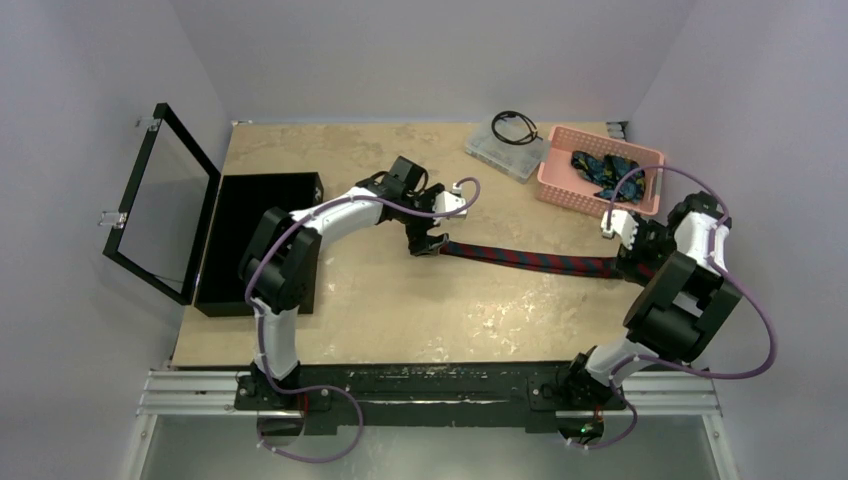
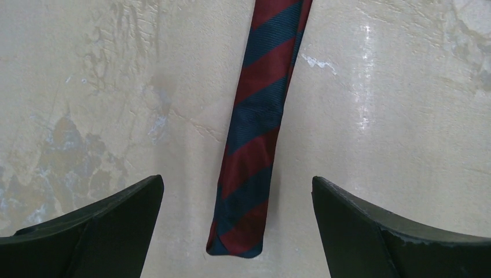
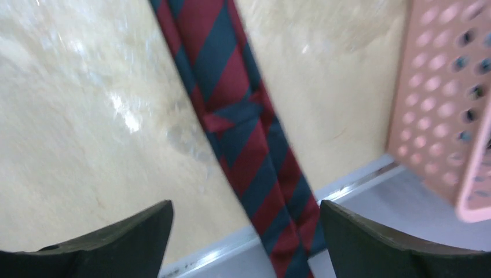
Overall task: Roll the ties
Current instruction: Flatten out the tie at the center of the board.
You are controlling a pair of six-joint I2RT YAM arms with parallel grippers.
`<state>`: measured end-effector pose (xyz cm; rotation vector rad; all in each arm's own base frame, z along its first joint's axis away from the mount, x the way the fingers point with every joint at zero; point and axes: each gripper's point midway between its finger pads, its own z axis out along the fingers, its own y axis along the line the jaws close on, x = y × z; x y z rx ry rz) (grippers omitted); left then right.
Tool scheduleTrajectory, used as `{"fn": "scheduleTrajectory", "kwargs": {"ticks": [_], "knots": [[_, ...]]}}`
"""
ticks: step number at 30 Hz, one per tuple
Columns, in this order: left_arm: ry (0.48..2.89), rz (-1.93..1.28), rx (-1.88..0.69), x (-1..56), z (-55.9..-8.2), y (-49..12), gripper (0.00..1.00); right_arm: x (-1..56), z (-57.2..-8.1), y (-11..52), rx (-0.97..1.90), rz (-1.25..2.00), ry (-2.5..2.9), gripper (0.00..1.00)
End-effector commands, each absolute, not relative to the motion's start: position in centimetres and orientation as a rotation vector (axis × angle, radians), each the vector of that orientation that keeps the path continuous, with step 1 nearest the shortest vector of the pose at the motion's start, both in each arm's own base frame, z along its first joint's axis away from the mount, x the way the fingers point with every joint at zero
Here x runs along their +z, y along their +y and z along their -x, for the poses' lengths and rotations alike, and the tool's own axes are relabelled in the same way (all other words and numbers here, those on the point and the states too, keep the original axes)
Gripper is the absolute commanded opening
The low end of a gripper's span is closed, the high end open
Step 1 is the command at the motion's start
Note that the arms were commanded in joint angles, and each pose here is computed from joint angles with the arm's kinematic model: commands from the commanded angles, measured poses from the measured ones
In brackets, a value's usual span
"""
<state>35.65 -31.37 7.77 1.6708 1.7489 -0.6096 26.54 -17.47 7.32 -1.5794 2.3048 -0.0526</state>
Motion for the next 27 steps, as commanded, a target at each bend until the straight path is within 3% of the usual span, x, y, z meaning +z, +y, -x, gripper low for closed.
{"fn": "scheduleTrajectory", "kwargs": {"ticks": [1,10,15,23,27], "knots": [[1.717,-1.757,-0.586,7.5,-36.1,-32.4,1.00,12.0,-29.4,-11.5,0.214,1.284,2.124,0.98],[1.881,-1.804,-0.653,6.2,-34.3,-32.2,0.92,19.7,-33.5,-6.2,0.609,0.798,1.902,0.98],[2.018,-1.837,-0.458,3.5,-35.0,-31.0,0.89,19.9,-34.7,-5.0,0.941,0.584,1.907,0.98],[2.059,-1.836,-0.389,2.8,-36.0,-31.2,0.87,18.8,-32.8,-3.0,0.847,0.751,1.938,0.98],[2.058,-1.879,-0.430,3.3,-33.5,-31.4,0.84,17.7,-33.3,-3.4,0.783,0.686,2.044,0.98]]}}
